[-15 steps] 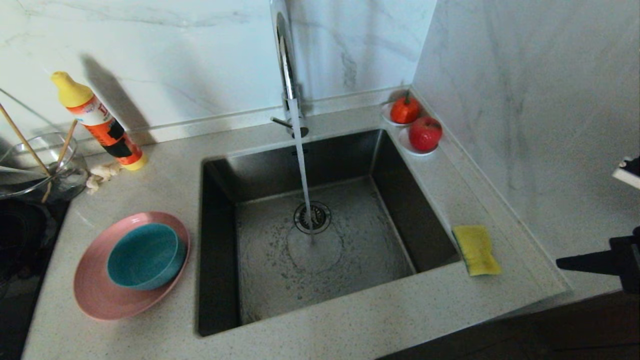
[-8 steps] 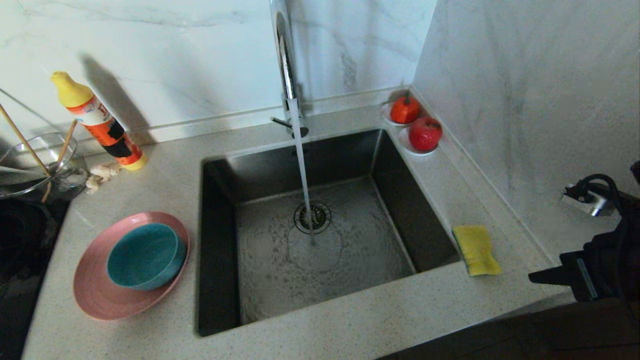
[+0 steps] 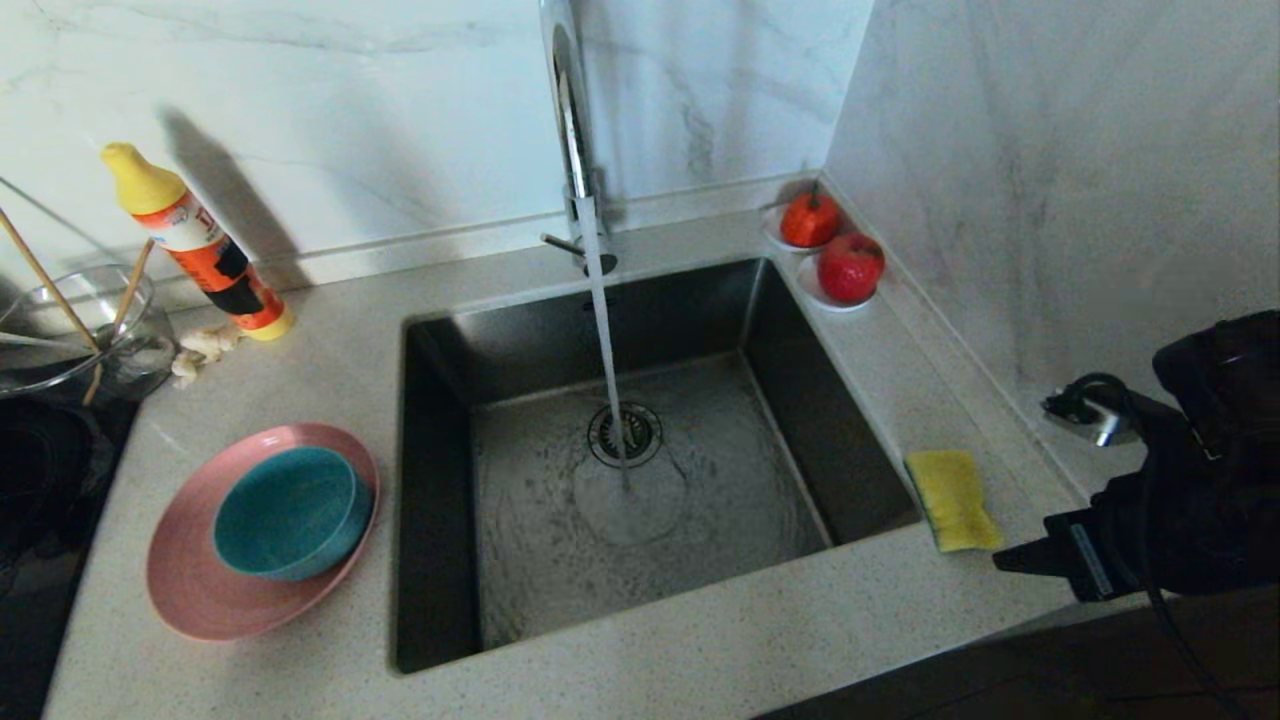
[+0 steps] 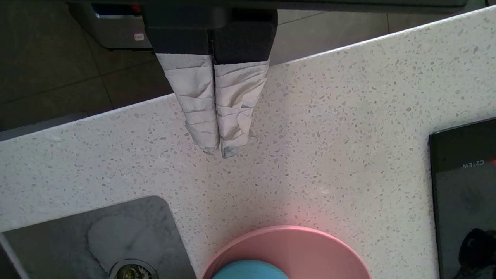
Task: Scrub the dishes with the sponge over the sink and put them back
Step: Pick up a bowl and the sponge
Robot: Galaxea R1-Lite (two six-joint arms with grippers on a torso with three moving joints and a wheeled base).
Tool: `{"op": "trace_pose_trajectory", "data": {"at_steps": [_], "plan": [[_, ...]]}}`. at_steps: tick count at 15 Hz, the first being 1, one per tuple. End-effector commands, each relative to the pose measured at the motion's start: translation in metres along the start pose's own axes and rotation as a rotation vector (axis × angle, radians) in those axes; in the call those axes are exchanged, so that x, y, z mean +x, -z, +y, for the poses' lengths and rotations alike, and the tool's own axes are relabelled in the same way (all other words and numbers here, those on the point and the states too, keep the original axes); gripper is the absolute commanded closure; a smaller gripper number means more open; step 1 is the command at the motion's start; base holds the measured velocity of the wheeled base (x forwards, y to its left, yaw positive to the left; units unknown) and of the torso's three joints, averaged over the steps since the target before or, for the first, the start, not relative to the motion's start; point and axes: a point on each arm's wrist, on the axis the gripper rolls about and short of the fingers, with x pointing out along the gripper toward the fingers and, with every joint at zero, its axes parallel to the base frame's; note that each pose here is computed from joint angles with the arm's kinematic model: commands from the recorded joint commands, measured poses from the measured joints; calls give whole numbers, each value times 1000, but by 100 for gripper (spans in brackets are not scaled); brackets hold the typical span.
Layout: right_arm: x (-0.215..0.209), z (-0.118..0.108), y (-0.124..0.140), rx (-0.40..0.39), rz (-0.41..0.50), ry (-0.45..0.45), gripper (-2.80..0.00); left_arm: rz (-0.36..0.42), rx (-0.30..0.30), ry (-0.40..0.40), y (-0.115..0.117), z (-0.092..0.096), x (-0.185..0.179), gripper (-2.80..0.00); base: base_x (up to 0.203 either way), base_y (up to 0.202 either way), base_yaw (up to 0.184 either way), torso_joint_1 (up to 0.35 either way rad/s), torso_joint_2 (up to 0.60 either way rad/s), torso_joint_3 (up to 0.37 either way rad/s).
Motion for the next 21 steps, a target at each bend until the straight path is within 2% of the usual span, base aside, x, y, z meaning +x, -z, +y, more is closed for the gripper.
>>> {"op": "trace_pose_trajectory", "data": {"at_steps": [1,5,9,14,21], "plan": [[17,-1,1,-12,59,1,-280,2,0,1,0,0,0,0,0,0,0,0,0,0],[33,-4,0,-20,102,28,-280,2,0,1,0,0,0,0,0,0,0,0,0,0],[47,-5,-10,-34,38,37,-280,2,0,1,0,0,0,0,0,0,0,0,0,0],[57,0,-19,-52,23,61,-280,2,0,1,0,0,0,0,0,0,0,0,0,0],[60,8,-26,-68,6,44,-280,2,0,1,0,0,0,0,0,0,0,0,0,0]]}}
